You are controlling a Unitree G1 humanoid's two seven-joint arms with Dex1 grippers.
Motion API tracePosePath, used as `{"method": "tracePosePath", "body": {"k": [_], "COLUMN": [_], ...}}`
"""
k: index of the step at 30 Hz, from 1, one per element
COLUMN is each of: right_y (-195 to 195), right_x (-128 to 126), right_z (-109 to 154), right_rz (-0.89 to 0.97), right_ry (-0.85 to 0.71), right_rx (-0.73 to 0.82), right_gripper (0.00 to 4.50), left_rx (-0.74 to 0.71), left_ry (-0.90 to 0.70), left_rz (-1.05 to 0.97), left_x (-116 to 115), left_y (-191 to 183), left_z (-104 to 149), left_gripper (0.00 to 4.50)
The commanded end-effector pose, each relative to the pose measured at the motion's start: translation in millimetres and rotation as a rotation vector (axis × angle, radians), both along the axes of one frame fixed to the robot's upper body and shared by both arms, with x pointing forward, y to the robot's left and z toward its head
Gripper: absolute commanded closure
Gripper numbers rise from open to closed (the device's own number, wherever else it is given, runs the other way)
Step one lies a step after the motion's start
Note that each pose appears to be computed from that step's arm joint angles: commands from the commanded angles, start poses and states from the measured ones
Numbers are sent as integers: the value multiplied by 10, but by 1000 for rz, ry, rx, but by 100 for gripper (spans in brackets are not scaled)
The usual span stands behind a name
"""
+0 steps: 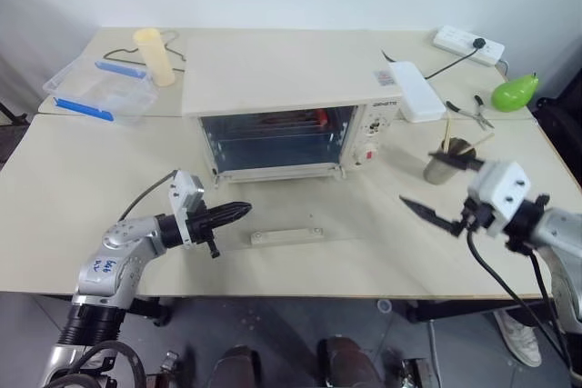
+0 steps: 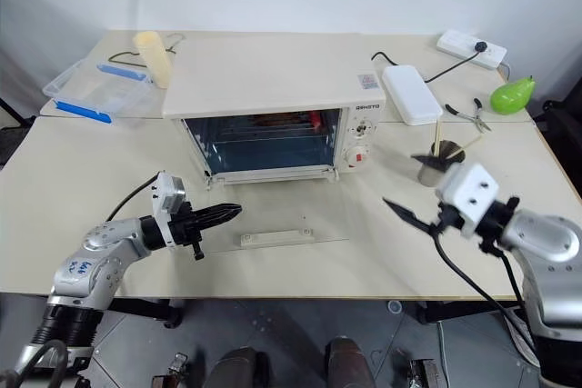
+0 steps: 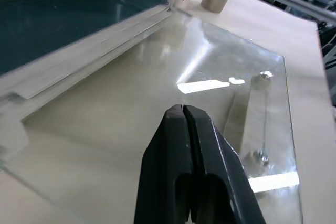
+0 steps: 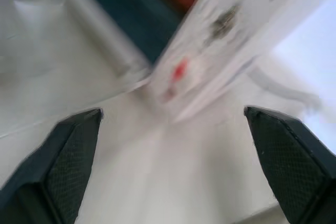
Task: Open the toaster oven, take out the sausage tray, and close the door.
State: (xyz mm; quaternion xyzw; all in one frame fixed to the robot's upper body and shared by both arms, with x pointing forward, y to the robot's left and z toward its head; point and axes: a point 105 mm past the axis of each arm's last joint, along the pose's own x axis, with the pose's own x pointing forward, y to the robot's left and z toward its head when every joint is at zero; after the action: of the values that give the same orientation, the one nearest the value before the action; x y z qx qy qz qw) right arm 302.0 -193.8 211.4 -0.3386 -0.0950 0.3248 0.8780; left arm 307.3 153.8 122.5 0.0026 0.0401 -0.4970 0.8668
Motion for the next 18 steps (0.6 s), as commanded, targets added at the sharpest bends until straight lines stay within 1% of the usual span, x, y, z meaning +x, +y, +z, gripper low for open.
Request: {"method": "tracePosePath", "body": {"k": [1,2,4,7,10,11,12,15,18], "right_y": [530,647,885,1049,1330,1431,1482,1573,1769], "right_x": [92,131,183,219,410,471,553,686,775], "right_z": [66,90,58,27,-75,-76,-80,-15,-16], "right_rz": [45,51,92,120,104,93,76,45,54], "right_ry": [-111,-162,-190,-246,-386,-493,-541,-579,-627], "right_rx": [-44,-58,-71,-109,-253,-346,-387,-353,-376], "right_gripper": [0,0,0,0,0,0,0,0,0], "left_rx": [-39,-59,-86,-90,-99,-97,-99,-99,-107], "left_ry": [-59,-85,-107,-126,-176,-202,-207,-197,-181], "left_rz": [53,64,90,95,153,187,210,237,254], "left_x": [5,6,-2,-36,-108,-127,-157,-223,-292], "left_y": [52,63,96,122,241,303,358,435,496], "left_z": [49,84,127,158,240,263,262,236,215], "left_gripper": [449,431,389,301,213,183,155,66,66]}}
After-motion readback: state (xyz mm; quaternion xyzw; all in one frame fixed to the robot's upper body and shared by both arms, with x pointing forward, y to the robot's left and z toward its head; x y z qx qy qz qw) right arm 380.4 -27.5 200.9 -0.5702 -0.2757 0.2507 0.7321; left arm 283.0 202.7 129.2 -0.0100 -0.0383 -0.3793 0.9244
